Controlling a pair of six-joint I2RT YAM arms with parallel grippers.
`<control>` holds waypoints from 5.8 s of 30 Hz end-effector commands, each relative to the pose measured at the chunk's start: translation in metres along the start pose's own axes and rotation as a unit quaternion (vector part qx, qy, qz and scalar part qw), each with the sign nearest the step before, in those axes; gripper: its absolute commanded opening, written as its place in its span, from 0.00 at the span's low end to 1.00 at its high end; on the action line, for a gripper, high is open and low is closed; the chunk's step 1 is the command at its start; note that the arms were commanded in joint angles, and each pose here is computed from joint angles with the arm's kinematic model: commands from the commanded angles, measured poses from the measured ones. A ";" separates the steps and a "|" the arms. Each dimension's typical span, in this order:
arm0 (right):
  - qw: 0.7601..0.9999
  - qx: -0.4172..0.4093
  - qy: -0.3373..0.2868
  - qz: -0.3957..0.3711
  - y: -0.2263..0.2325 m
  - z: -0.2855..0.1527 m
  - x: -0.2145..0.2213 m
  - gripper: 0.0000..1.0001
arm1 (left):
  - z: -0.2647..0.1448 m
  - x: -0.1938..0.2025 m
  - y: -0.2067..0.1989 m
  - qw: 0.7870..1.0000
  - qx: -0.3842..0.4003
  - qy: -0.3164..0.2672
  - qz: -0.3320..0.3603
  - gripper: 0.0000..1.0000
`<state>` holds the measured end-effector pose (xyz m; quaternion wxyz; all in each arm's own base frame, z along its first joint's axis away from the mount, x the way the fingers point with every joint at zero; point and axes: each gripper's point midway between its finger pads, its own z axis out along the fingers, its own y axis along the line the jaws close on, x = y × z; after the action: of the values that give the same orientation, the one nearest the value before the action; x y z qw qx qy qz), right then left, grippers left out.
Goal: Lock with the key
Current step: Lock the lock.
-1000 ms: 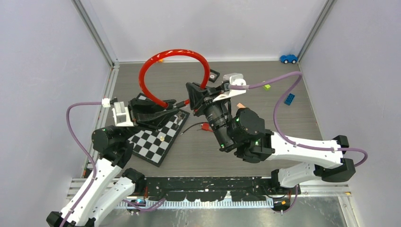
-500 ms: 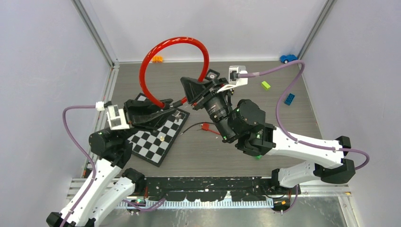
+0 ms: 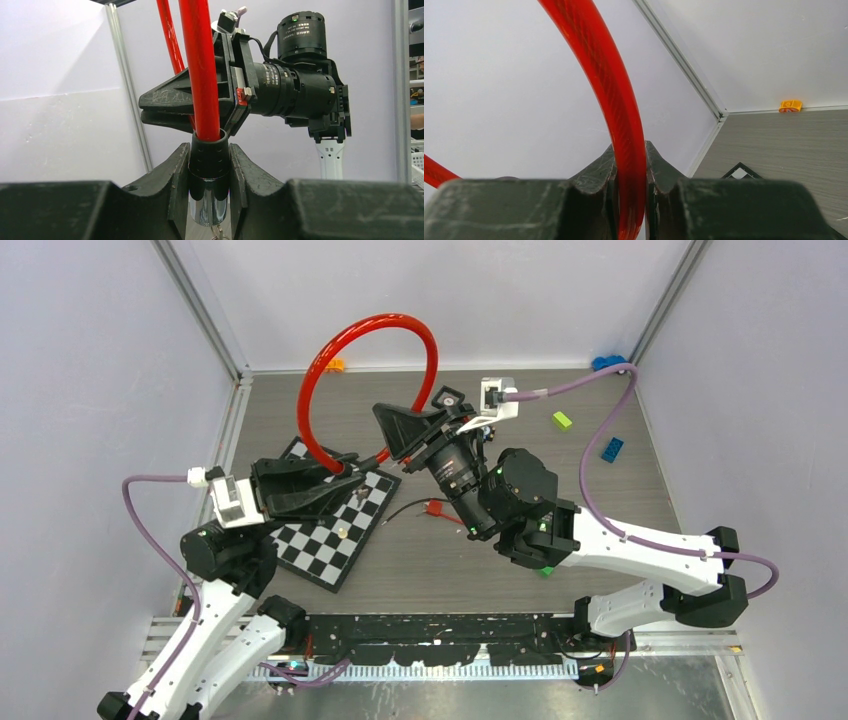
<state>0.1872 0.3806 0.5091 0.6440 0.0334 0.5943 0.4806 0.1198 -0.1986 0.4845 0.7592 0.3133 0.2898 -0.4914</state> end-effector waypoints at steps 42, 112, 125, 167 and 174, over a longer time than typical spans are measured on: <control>0.984 -0.116 0.122 -0.053 0.015 -0.046 0.050 0.03 | 0.030 -0.013 0.067 0.945 -0.157 -0.088 -0.272 0.00; 0.996 -0.017 0.061 -0.065 0.009 -0.029 -0.045 0.50 | 0.009 -0.020 0.065 0.946 -0.178 -0.122 -0.243 0.00; 0.993 0.053 0.094 0.042 -0.012 0.027 -0.048 0.62 | 0.013 -0.010 0.057 0.956 -0.158 -0.082 -0.232 0.00; 0.986 0.115 0.121 -0.030 -0.057 0.036 -0.020 0.01 | 0.014 0.041 0.061 0.971 -0.141 0.176 -0.083 0.66; 0.984 0.119 0.125 -0.040 -0.059 0.036 -0.018 0.01 | 0.017 0.064 0.067 0.956 -0.128 0.248 -0.094 0.64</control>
<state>0.2532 0.3628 0.4655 0.5526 0.0140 0.7499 0.3634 0.2036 -0.2174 0.4774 0.6777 0.2562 0.5298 -0.4408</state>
